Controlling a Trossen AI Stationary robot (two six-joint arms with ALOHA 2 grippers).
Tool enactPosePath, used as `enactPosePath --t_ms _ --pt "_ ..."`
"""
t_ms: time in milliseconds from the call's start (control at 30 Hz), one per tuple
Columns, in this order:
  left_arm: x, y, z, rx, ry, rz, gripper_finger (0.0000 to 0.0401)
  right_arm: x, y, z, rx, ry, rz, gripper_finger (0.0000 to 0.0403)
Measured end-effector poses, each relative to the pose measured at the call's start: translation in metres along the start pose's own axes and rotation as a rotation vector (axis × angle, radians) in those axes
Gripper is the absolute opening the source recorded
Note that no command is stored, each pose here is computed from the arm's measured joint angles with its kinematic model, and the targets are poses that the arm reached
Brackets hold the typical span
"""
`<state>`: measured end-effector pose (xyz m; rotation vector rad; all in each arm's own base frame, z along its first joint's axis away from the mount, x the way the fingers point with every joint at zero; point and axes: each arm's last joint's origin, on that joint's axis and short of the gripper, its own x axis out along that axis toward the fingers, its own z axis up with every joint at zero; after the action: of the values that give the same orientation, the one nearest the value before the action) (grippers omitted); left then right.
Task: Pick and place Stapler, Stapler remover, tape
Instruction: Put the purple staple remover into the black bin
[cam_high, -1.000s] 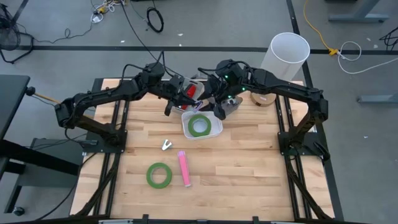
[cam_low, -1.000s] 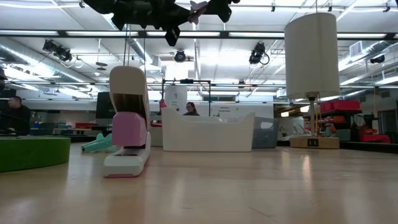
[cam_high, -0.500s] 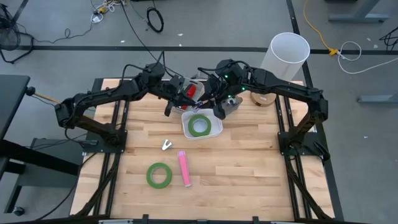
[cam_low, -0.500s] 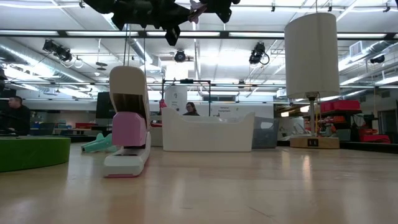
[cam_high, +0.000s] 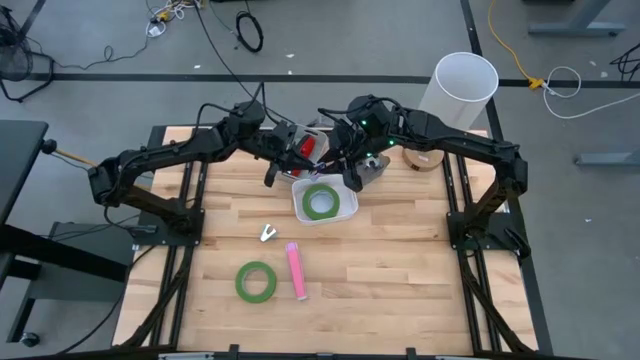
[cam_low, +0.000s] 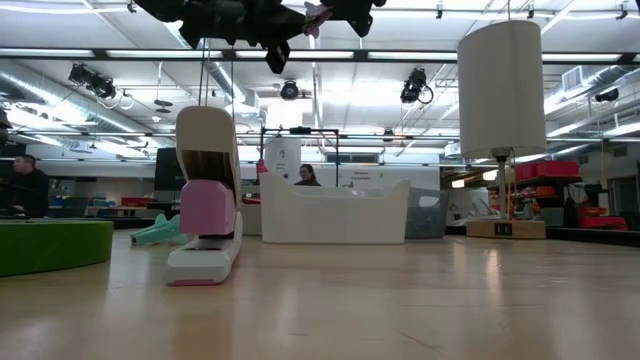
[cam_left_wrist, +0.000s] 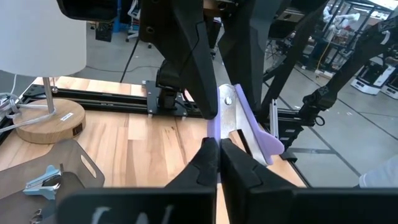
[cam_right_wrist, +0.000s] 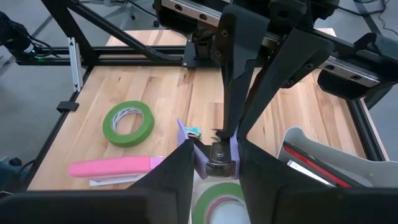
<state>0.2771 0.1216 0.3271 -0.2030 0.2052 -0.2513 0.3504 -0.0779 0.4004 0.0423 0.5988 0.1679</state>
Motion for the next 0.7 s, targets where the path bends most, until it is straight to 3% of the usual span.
enactPosePath --t_ms 467,700 --pt "-0.0001 0.0003 0.0 0.0 -0.001 0.004 0.006 -0.0002 0.0001 0.0 0.0 0.0 0.003 0.0112" --pt "-0.0002 0.0008 0.0001 -0.016 -0.002 0.023 0.0105 -0.0003 0.0003 0.0 0.0 0.0 0.003 0.0112"
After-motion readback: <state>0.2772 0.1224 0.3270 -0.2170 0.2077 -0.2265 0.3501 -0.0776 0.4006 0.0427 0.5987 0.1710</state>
